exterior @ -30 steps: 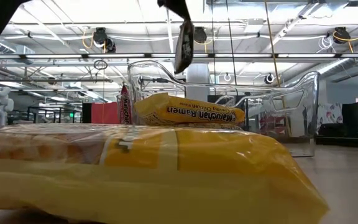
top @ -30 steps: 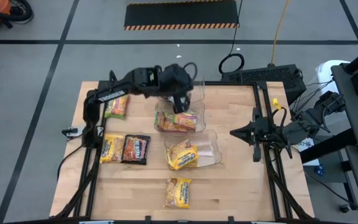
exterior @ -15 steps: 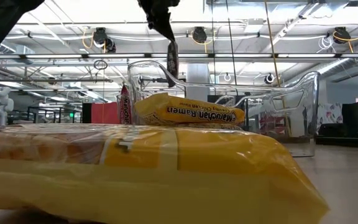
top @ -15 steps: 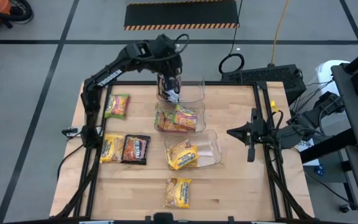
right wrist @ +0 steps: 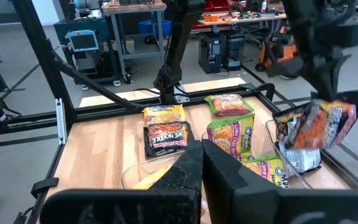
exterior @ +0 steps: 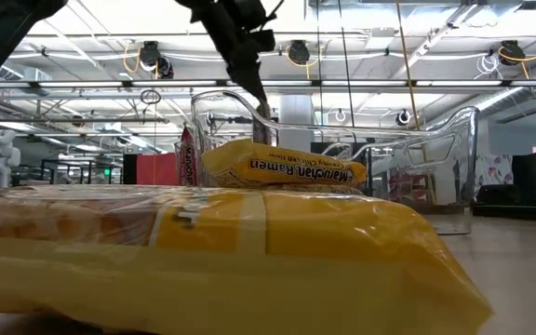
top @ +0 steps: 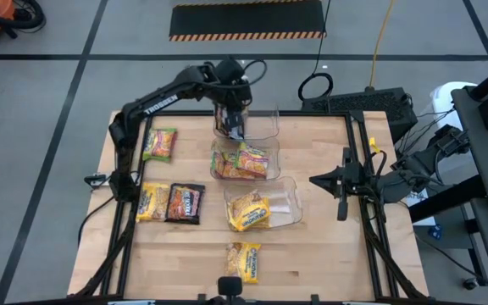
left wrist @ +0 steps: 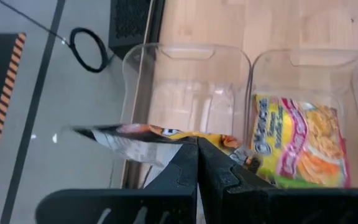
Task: Sort Maruchan noodles
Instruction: Put the black noodle pack into the top transparent bin
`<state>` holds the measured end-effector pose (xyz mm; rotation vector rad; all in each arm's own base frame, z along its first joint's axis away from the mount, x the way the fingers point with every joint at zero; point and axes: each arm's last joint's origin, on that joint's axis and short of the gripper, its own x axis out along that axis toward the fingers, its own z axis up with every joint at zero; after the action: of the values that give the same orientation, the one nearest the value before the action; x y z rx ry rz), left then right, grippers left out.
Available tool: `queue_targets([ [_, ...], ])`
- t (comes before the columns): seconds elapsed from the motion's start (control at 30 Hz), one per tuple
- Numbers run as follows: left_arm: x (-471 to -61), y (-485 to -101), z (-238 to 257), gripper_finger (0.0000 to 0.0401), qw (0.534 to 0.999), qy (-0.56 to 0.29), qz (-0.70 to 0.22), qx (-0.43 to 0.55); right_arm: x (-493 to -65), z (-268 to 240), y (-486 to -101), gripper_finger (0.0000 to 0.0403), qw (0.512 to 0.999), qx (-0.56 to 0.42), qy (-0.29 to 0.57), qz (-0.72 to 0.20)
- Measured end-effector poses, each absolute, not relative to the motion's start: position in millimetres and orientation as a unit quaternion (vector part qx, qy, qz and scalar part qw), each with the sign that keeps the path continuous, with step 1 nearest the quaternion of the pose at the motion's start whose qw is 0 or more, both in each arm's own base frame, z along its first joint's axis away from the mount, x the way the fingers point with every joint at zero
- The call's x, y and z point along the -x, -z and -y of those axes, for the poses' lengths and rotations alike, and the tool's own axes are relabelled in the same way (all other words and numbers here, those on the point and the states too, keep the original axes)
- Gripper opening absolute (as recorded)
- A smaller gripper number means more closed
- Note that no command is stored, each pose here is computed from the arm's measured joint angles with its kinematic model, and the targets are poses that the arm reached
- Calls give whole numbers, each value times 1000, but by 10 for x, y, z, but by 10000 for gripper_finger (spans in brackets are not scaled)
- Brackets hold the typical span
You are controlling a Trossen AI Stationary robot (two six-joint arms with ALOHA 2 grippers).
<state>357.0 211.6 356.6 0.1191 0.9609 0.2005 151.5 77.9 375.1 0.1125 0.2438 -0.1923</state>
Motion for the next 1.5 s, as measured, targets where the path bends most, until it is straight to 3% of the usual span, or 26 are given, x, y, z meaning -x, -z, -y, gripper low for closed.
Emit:
queue_targets([
  [0.7,-3585,-2547,-2236,0,868,-102,-485,21,-1515,-780,-3750,0,986,-56,95,-122],
  [1.17,-3543,-2498,-2240,11,856,-130,-496,72,-1515,-780,-3750,0,986,-58,96,-121],
  [1.5,-3592,-2490,-2140,24,846,-143,-511,50,-1515,-780,-3750,0,986,-68,97,-120],
])
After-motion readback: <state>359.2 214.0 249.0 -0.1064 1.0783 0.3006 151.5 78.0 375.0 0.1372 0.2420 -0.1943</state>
